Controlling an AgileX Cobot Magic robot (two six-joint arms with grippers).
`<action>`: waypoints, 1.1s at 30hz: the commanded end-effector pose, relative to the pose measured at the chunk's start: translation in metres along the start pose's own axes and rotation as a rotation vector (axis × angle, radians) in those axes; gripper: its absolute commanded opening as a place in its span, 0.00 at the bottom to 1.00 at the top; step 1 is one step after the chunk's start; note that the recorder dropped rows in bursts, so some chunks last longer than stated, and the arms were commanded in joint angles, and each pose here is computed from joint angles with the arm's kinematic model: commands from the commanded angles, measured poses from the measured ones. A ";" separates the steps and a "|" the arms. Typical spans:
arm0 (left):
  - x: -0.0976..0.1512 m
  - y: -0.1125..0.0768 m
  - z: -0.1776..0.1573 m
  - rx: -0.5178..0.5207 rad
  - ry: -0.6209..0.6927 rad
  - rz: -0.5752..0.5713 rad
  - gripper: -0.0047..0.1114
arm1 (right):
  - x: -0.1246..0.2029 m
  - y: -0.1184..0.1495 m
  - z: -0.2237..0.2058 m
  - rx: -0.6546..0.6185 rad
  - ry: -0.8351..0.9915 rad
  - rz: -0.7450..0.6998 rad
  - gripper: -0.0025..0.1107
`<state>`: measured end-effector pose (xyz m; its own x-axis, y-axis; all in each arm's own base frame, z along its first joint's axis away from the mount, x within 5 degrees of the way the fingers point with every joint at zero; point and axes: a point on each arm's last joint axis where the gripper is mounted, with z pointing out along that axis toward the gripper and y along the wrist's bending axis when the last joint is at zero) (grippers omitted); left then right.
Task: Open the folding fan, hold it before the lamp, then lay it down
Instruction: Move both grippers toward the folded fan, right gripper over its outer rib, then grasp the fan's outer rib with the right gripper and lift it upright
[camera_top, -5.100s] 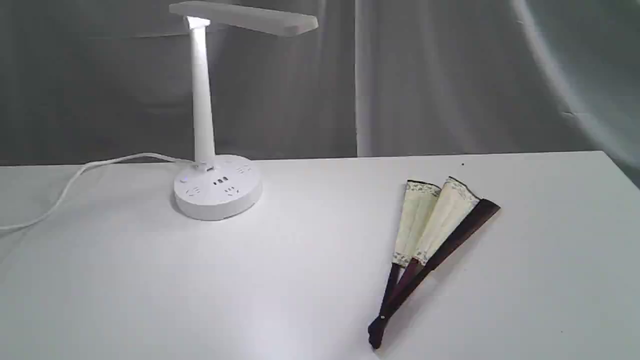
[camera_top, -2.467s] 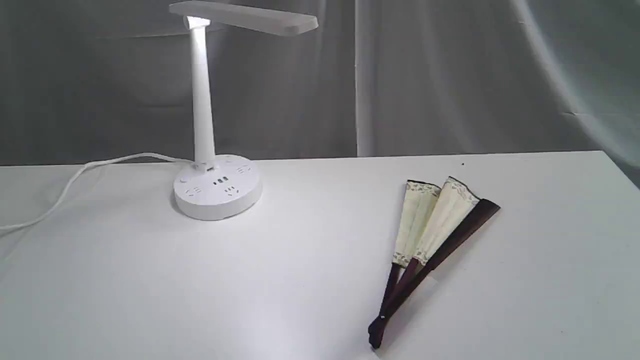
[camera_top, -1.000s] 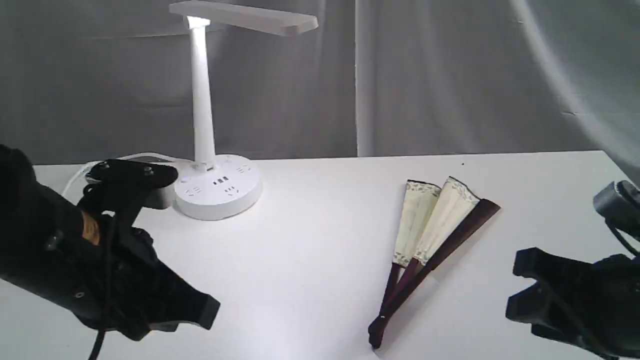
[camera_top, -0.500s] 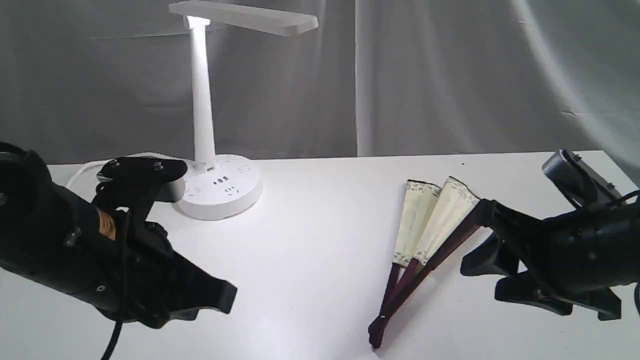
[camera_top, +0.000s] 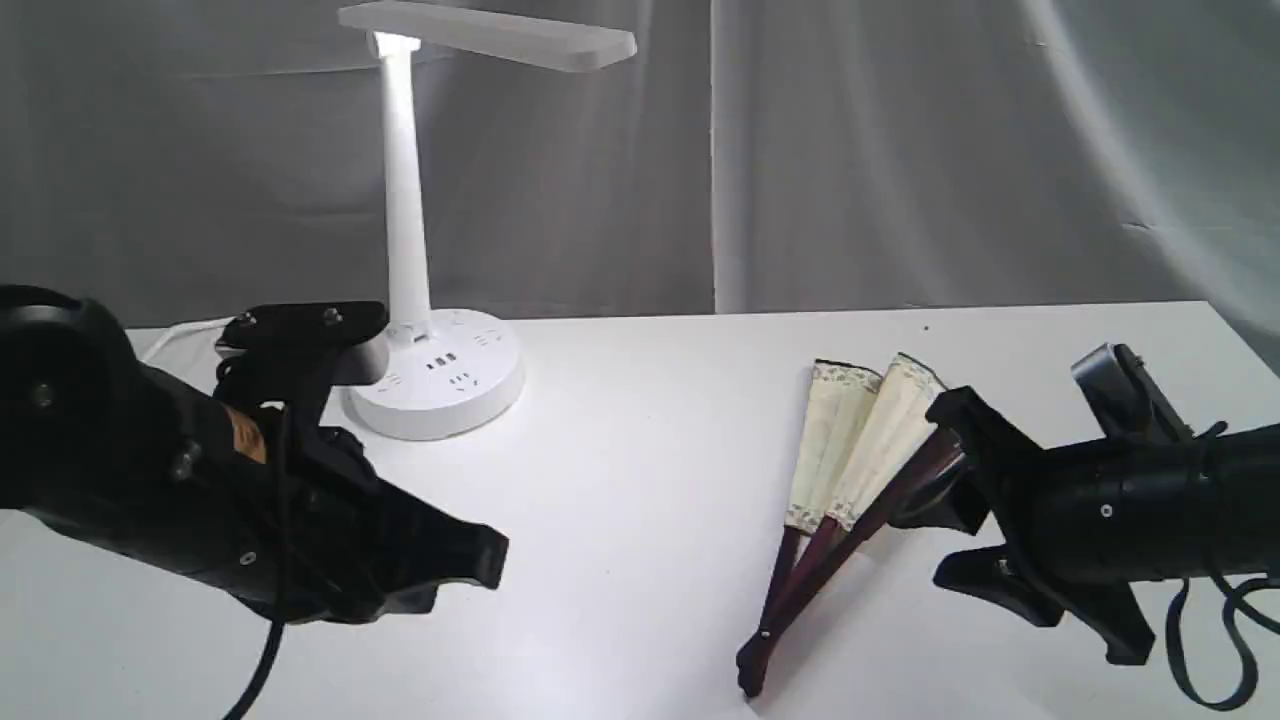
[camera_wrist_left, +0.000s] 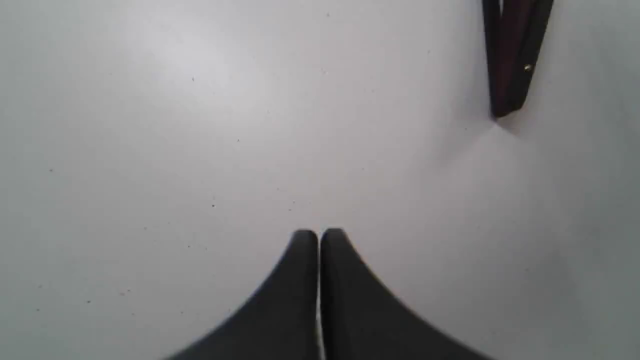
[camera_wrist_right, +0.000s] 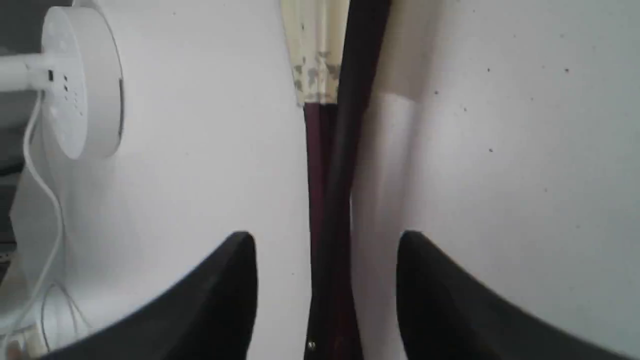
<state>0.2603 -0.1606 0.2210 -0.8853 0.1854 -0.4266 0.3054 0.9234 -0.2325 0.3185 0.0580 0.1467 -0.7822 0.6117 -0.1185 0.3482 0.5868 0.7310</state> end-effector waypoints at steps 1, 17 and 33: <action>-0.002 -0.002 0.009 -0.015 0.074 0.018 0.04 | -0.003 -0.002 0.010 -0.045 -0.021 0.033 0.41; -0.019 -0.004 0.011 -0.050 0.109 0.072 0.04 | -0.029 -0.018 0.052 0.018 -0.031 0.096 0.41; -0.020 -0.004 0.011 -0.048 0.093 0.073 0.04 | -0.040 -0.022 0.077 -0.003 -0.002 0.201 0.41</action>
<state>0.2813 -0.1699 0.2192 -0.8960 0.2777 -0.3464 0.3483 0.9236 -0.1605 0.3818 0.0615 0.0869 -0.7009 0.7125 0.0336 0.4856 0.4422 0.7541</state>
